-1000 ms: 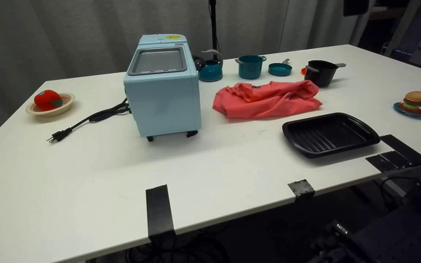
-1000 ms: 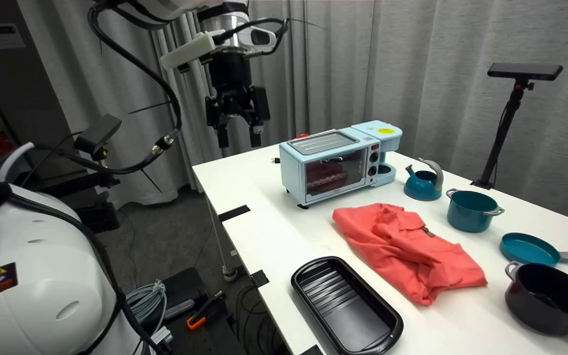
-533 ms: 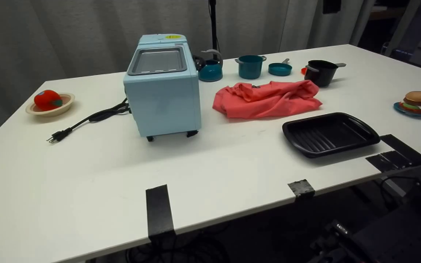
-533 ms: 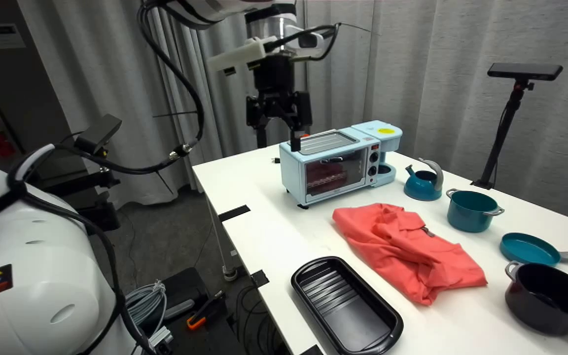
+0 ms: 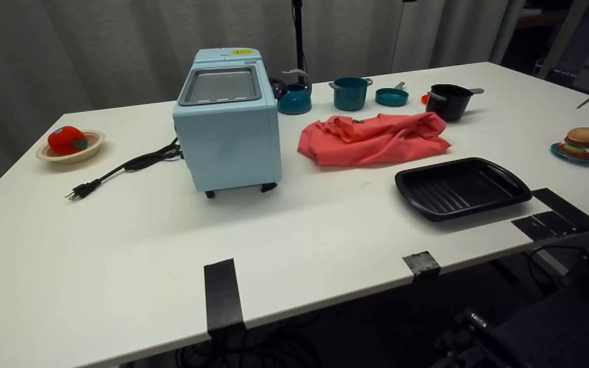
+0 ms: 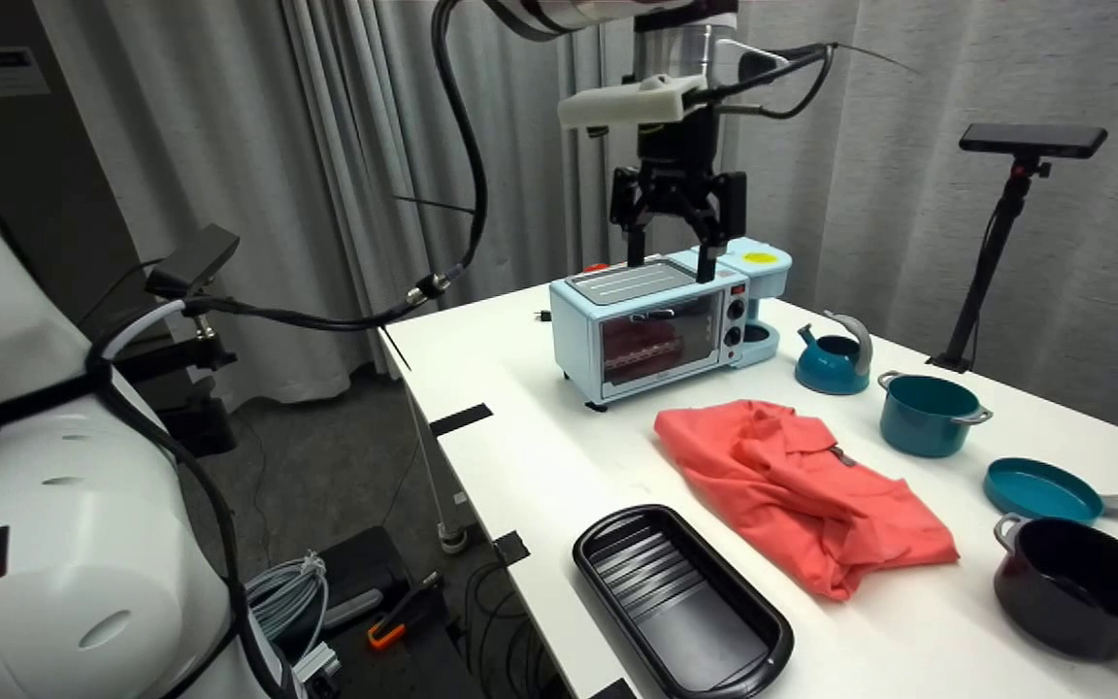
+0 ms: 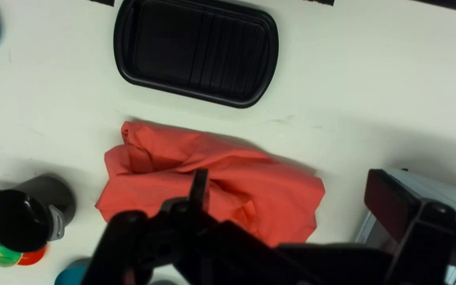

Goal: Unfold the orange shirt

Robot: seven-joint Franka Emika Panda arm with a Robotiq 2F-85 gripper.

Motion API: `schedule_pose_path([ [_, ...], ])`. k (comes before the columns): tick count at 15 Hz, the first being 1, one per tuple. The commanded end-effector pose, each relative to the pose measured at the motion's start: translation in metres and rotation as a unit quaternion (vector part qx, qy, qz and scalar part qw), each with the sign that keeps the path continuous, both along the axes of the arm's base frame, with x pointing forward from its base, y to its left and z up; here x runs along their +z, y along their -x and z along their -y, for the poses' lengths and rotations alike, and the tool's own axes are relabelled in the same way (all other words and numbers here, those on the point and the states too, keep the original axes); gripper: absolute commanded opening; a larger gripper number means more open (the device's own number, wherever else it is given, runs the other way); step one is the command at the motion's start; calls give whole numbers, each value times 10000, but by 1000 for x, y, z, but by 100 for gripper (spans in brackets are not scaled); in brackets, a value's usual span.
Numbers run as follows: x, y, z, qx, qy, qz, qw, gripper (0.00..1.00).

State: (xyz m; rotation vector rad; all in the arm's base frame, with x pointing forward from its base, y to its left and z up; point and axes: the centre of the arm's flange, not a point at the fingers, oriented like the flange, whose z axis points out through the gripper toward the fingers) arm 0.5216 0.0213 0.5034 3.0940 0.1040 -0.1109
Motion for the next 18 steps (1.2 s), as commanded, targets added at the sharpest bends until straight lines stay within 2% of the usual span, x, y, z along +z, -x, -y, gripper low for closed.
schedule_pose_path([
  [1, -9, -68, -4, -179, -284, 281, 9990, 100],
  [5, -31, -112, -17, -261, -420, 556, 9972, 100],
  [8, -35, -142, -7, -325, -495, 621, 9963, 100],
  [9, -37, -142, -11, -446, -527, 630, 9956, 100],
  [10, -45, -117, -12, -244, -350, 571, 9975, 100],
  [16, -45, -129, -12, -342, -396, 627, 9967, 100],
  [18, -60, -142, -14, -367, -468, 534, 9968, 100],
])
